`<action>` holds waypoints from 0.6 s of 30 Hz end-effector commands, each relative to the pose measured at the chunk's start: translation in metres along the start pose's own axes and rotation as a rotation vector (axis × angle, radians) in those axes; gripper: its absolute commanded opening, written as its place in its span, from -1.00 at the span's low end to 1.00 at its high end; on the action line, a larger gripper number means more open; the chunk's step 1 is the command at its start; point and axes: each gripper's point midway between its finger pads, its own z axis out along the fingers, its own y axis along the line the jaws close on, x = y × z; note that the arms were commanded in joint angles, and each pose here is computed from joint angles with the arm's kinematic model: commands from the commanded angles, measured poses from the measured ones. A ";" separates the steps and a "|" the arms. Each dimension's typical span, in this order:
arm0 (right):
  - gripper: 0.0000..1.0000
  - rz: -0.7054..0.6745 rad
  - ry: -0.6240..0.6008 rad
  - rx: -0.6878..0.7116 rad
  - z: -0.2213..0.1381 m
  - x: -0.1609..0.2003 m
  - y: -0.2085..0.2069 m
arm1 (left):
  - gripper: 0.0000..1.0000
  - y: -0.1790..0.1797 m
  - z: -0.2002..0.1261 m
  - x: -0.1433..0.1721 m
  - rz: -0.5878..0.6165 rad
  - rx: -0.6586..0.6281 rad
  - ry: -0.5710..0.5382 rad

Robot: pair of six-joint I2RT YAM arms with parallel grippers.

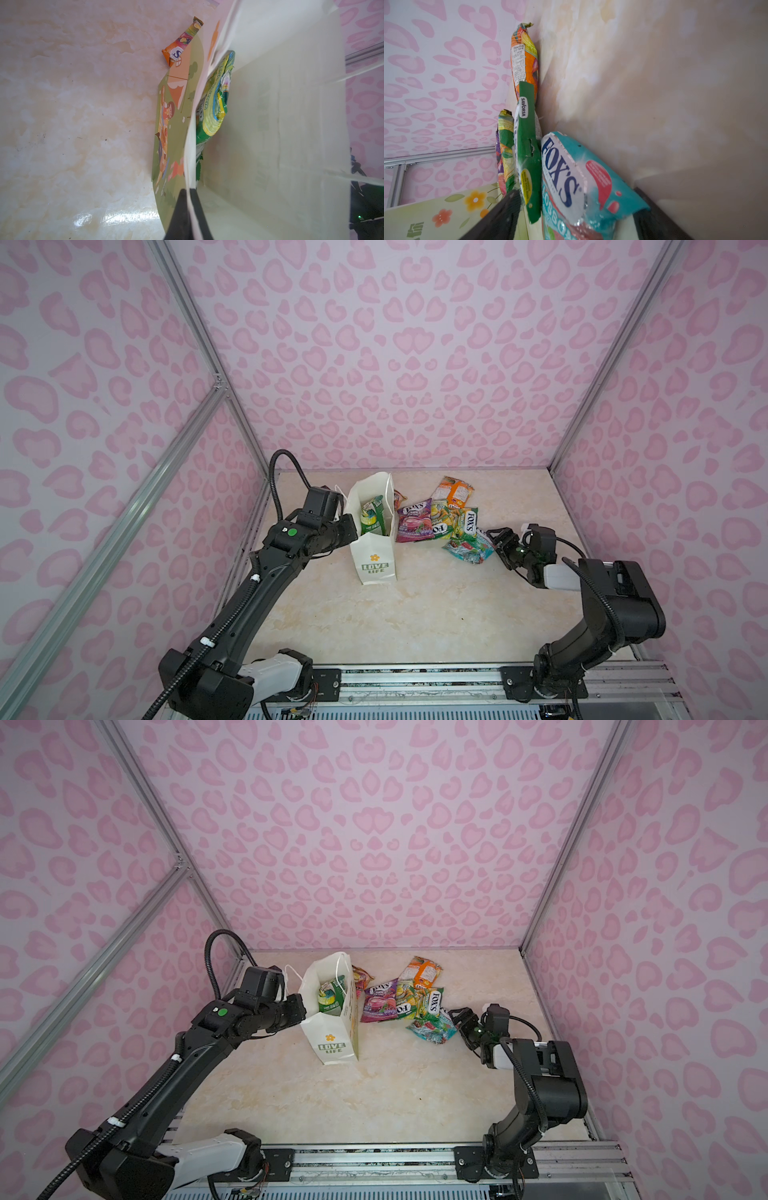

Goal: Place the snacks into the paper bag
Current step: Pick up the snack at the center of the table.

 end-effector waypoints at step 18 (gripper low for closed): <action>0.23 -0.174 0.022 0.199 0.029 0.024 -0.011 | -0.95 0.006 0.002 0.014 0.000 -0.022 0.050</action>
